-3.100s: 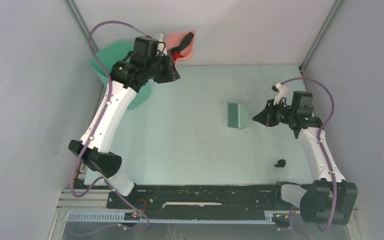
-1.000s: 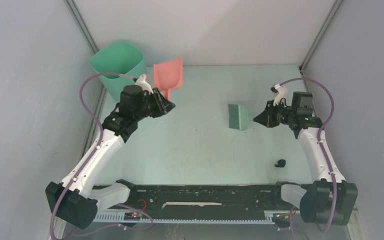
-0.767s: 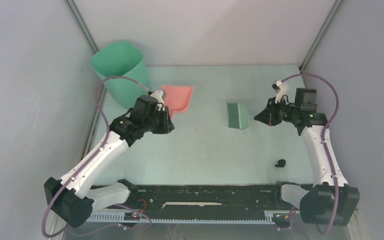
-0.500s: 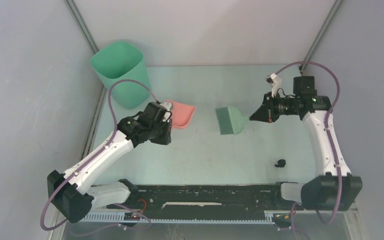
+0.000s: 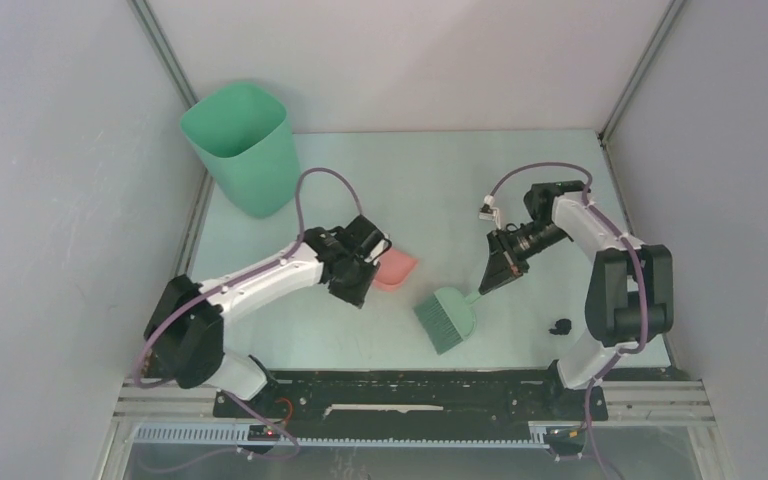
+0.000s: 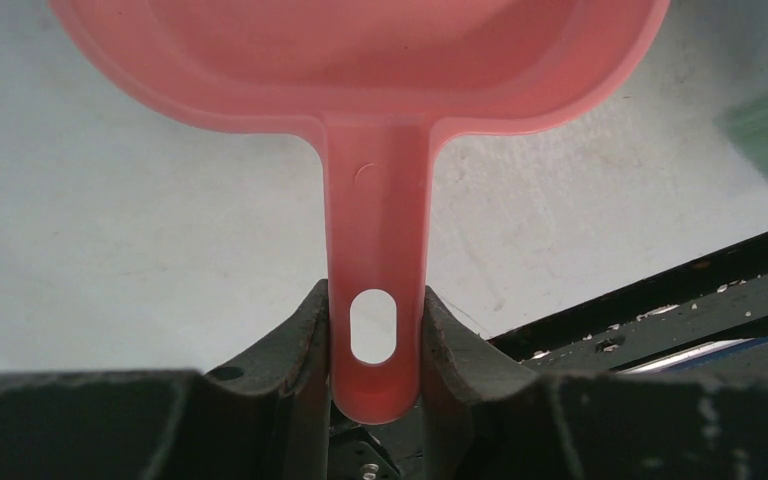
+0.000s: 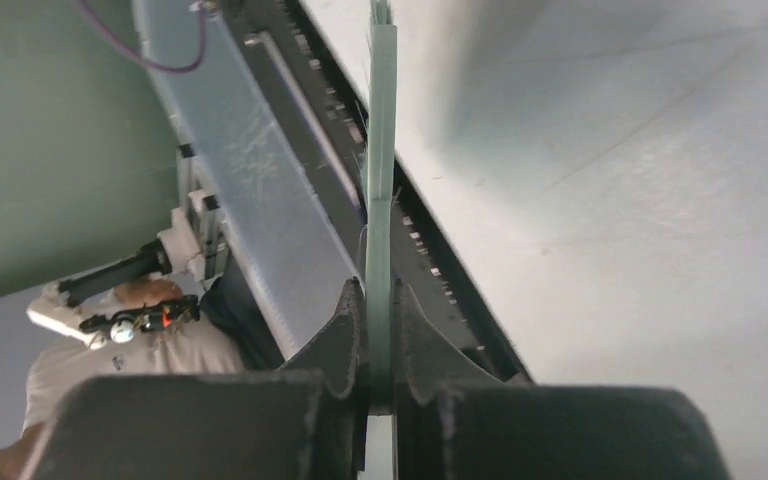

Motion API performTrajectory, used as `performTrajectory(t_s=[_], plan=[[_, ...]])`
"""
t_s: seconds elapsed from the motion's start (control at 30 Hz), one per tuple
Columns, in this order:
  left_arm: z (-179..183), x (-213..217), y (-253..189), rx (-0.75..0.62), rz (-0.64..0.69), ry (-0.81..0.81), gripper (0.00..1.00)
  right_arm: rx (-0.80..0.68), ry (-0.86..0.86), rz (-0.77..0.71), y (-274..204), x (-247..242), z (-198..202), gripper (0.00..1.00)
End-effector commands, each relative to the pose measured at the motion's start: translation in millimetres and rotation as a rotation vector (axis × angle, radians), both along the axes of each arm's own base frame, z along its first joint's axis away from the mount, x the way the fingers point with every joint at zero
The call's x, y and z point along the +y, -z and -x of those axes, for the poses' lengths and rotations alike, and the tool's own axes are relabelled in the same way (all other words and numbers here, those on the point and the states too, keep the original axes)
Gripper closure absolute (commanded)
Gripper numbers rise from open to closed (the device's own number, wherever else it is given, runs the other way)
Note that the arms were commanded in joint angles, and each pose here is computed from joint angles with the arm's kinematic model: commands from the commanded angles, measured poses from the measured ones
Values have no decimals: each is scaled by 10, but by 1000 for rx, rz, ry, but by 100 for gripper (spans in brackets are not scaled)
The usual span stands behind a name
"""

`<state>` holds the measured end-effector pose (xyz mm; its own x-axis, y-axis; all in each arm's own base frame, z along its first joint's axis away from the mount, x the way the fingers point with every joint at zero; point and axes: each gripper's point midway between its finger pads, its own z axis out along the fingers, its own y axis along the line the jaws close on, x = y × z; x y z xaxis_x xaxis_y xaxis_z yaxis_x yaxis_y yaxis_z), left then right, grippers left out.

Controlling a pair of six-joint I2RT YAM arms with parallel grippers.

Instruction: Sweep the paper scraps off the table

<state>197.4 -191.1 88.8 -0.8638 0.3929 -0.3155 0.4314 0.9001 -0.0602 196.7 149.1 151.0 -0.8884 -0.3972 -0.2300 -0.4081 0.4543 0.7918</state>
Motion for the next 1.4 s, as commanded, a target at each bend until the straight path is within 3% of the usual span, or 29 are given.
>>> performTrajectory(t_s=[0.0, 0.17, 0.23, 0.33, 0.47, 0.63, 0.73, 0.77, 0.8, 0.83, 0.87, 1.07, 1.2, 1.37], plan=[[-51, -241, 18, 10, 27, 45, 96, 17, 62, 142, 393, -28, -220, 99], [63, -249, 220, 51, -6, 64, 94, 2, 48, 245, 632, -11, -252, 93], [142, -281, 257, 74, 5, 83, 90, -13, 47, 270, 676, 1, -274, 82], [180, -287, 265, 69, 1, 93, 72, -36, 52, 310, 726, -10, -319, 68], [206, -286, 241, 61, 8, 98, 49, -88, 76, 382, 795, -89, -389, 62], [210, -262, 201, 57, -2, 109, 45, -186, 107, 506, 921, -280, -488, 59], [161, -206, 130, 24, -23, 106, 44, -235, 123, 531, 906, -339, -527, 52], [145, -203, 94, 11, -21, 108, 44, -251, 128, 529, 890, -344, -537, 38], [128, -201, 56, 0, -18, 110, 44, -267, 134, 528, 866, -345, -548, 31], [108, -197, 21, -13, -20, 114, 44, -281, 139, 529, 850, -349, -559, 11], [86, -184, -19, -27, -25, 116, 44, -294, 143, 530, 832, -355, -569, 2], [-334, 34, -359, -196, -43, 19, 34, -431, 241, 517, 557, -443, -759, 0], [-583, 96, -715, -334, 139, -97, 27, -681, 454, 455, -28, -646, -1084, 0], [-688, 250, -1091, -547, 234, -161, 1, -915, 693, 455, -552, -942, -1211, 0]])
